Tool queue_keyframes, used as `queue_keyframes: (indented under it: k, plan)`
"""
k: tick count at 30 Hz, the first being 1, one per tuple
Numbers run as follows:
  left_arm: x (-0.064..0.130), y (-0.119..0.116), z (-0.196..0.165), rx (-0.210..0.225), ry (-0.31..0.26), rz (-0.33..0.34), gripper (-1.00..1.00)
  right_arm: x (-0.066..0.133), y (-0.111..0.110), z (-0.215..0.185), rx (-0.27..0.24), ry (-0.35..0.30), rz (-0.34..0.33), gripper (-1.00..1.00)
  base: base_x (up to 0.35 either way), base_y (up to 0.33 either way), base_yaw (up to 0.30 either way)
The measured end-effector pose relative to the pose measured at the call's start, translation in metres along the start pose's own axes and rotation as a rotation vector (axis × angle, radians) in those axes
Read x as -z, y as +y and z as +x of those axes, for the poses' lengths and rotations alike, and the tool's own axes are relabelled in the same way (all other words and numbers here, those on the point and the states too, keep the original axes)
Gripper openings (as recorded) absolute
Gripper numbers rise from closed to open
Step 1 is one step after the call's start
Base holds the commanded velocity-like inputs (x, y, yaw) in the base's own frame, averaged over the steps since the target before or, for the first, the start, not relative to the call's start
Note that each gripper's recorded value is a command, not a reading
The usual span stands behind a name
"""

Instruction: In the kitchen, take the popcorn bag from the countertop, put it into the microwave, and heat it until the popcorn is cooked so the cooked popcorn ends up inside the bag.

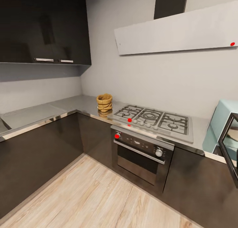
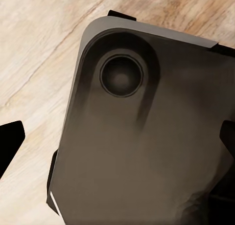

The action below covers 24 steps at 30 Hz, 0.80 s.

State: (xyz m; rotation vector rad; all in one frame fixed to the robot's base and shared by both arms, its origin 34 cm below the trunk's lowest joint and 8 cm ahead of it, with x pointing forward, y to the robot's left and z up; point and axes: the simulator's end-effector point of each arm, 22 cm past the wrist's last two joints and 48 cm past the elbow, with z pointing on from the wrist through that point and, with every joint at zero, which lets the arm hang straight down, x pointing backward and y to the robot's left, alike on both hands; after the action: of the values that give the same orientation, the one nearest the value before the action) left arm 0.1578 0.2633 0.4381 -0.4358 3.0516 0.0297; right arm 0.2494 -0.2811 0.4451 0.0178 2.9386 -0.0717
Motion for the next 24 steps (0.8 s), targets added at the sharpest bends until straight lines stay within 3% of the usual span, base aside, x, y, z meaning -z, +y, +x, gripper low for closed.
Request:
queue_keyframes:
  k: [6, 19, 24]
  plan:
    - [0.0, -0.0005, -0.0002, -0.001, 0.0, 0.002, 1.0, 0.0, 0.0007, -0.0003, 0.003, 0.0, -0.003, 1.0, 0.0, 0.09, 0.0]
    - [0.0, -0.0018, -0.0004, -0.003, -0.001, 0.008, 1.0, 0.0, 0.0009, 0.0, 0.005, 0.0, -0.004, 1.0, 0.004, 0.315, 0.0]
    - [0.0001, -0.0013, 0.0003, -0.008, 0.001, 0.009, 1.0, 0.0002, 0.0009, 0.0003, 0.005, 0.0, -0.004, 1.0, 0.186, 0.264, 0.0]
